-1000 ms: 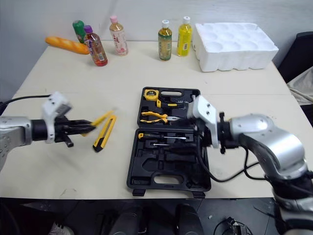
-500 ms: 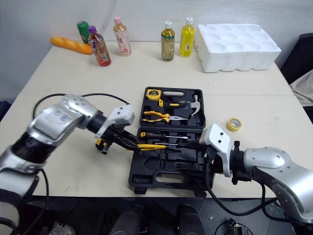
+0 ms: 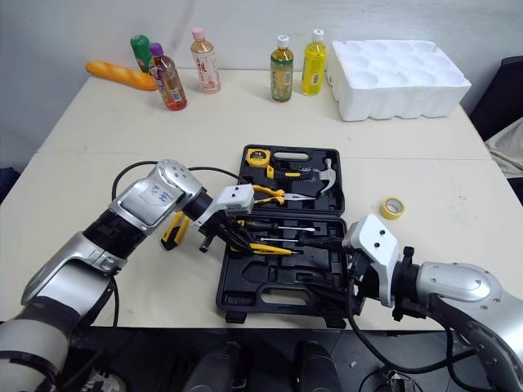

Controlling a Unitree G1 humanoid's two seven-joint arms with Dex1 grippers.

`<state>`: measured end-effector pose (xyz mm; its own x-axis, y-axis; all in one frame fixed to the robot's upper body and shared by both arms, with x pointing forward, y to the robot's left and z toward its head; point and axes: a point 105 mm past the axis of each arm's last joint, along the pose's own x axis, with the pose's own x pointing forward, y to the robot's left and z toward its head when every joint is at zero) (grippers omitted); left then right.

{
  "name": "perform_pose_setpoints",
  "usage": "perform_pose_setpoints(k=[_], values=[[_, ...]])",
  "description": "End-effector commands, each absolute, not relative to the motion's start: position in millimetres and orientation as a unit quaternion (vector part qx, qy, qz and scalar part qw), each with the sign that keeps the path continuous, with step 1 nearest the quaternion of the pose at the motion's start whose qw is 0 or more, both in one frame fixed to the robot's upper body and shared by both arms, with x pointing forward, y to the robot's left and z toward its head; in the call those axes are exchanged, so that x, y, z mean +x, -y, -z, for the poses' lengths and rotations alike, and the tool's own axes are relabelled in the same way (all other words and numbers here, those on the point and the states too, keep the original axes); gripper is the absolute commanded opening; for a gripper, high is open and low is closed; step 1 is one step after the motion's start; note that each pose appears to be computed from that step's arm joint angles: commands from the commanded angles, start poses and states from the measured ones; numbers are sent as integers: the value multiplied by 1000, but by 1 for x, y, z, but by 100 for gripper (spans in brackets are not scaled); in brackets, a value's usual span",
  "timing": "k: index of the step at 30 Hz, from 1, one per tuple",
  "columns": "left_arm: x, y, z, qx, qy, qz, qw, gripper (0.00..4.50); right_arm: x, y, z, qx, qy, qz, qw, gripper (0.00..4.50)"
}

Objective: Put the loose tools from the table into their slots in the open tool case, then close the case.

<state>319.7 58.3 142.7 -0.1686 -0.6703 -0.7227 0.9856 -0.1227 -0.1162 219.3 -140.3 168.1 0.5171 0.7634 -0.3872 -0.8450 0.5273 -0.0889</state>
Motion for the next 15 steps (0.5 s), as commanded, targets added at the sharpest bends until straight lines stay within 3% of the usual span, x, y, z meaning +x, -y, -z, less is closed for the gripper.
perform_pose_setpoints(k=[1, 6, 7, 9, 14, 15], values=[[324, -57, -148, 275, -298, 693, 596, 13, 217, 139, -176, -144, -137, -469, 860, 450], [325, -55, -146, 272, -301, 688, 601, 13, 218, 140, -176, -146, -136, -468, 861, 450], [325, -55, -146, 272, -300, 688, 602, 115, 218, 140, -176, -146, -135, -468, 861, 450], [326, -57, -151, 272, -298, 686, 605, 166, 219, 139, -176, -146, -134, -469, 861, 450], [328, -64, -179, 276, -266, 686, 618, 369, 218, 138, -176, -145, -134, -473, 859, 450], [327, -65, -184, 274, -256, 692, 618, 369, 218, 138, -176, -144, -134, -474, 858, 450]])
